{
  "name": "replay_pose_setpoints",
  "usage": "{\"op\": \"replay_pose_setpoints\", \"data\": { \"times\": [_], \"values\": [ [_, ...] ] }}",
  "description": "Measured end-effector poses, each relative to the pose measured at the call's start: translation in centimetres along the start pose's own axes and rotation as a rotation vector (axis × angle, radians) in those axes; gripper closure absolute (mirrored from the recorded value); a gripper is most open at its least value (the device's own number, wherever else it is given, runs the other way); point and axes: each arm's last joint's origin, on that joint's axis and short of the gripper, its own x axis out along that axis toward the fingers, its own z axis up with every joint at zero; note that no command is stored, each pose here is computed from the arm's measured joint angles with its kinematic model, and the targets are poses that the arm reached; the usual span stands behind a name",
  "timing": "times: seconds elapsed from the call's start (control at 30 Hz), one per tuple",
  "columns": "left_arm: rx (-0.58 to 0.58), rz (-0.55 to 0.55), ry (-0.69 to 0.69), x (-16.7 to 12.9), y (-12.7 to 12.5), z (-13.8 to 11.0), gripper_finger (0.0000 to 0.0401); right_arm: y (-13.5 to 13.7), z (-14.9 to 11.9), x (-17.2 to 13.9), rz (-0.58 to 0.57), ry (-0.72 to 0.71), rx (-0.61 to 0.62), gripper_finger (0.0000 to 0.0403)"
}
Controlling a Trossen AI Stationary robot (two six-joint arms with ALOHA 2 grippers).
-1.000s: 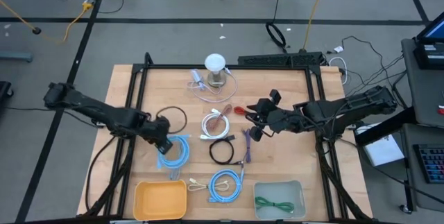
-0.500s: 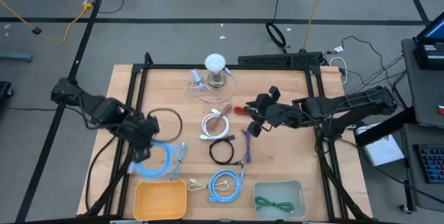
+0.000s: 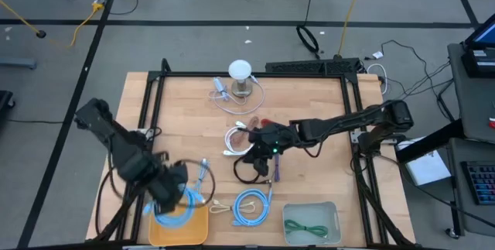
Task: Pick & Place USB Port
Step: Put the left blue HDMI cable into the orange bin
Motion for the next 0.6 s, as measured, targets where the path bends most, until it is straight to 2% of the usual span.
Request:
{"op": "replay_pose_setpoints", "data": {
  "times": [0.1, 0.23, 0.47, 0.6],
  "values": [
    [-0.117, 0.045, -0.056, 1.8, -2.2, -0.5, 0.0365, 1.4, -0.1, -1.0, 0.019, -0.012, -0.108, 0.0321],
    [-0.278, 0.133, -0.109, 4.3, -4.2, -0.8, 0.0365, 3.4, 0.2, -3.5, -0.016, -0.089, -0.219, 0.0321],
    [-0.309, 0.255, 0.004, 9.4, -6.7, -0.4, 0.0365, 6.2, -0.3, -7.7, -0.069, -0.162, -0.299, 0.0321],
    [-0.347, 0.276, 0.010, 9.9, -7.0, -1.0, 0.0365, 7.4, -0.9, -9.3, -0.099, -0.186, -0.328, 0.0321]
  ]
}}
